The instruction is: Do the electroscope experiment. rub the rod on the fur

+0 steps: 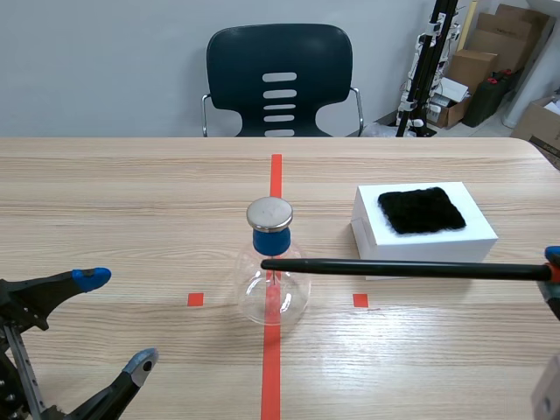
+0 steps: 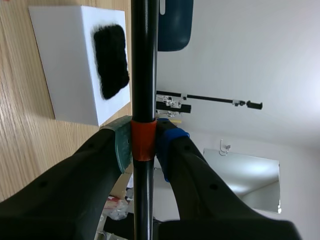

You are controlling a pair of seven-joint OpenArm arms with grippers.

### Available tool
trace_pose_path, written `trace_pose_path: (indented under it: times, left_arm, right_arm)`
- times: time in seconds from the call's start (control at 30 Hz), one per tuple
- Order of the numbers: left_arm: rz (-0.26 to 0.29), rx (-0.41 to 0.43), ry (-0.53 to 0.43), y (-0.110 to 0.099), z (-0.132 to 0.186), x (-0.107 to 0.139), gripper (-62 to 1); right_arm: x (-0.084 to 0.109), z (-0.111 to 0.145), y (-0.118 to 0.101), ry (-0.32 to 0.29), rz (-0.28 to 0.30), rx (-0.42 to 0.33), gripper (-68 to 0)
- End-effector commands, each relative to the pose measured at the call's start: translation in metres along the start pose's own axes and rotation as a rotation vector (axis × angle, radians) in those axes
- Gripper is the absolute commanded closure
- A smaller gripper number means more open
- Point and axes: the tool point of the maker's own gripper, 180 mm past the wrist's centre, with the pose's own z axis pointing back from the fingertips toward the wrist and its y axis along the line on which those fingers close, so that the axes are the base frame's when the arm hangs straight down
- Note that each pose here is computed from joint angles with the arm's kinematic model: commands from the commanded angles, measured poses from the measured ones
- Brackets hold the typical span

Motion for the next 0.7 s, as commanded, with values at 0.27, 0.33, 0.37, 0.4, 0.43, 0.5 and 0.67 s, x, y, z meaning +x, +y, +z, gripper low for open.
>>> trace_pose_path:
  times: [0.27,0.33,0.37,0.4,0.43,0.5,0.67]
  left_arm:
    - [0.000,0.000,-0.029,0.000,-0.002,0.006,-62.3]
    - [0.000,0.000,-0.029,0.000,-0.002,0.006,-62.3]
    - [0.000,0.001,-0.030,0.000,-0.002,0.006,-62.3]
    - [0.000,0.001,-0.030,0.000,-0.002,0.006,-62.3]
    - [0.000,0.001,-0.030,0.000,-0.002,0.006,-62.3]
    - [0.000,0.001,-0.030,0.000,-0.002,0.006,-62.3]
    - [0.000,0.001,-0.030,0.000,-0.002,0.006,-62.3]
  right_arm:
    - [0.007,-0.007,-0.011,-0.011,0.009,-0.061,-0.4]
    - [0.007,-0.007,-0.010,-0.011,0.006,-0.062,-0.4]
    - [0.009,-0.007,-0.010,-0.018,0.006,-0.062,-0.4]
    - [0.009,-0.007,-0.010,-0.021,0.006,-0.062,-0.4]
    - [0.009,-0.007,-0.010,-0.021,0.006,-0.062,-0.4]
    - [0.010,-0.007,-0.010,-0.023,0.006,-0.062,-0.4]
    - [0.012,-0.007,-0.010,-0.034,0.007,-0.062,-0.4]
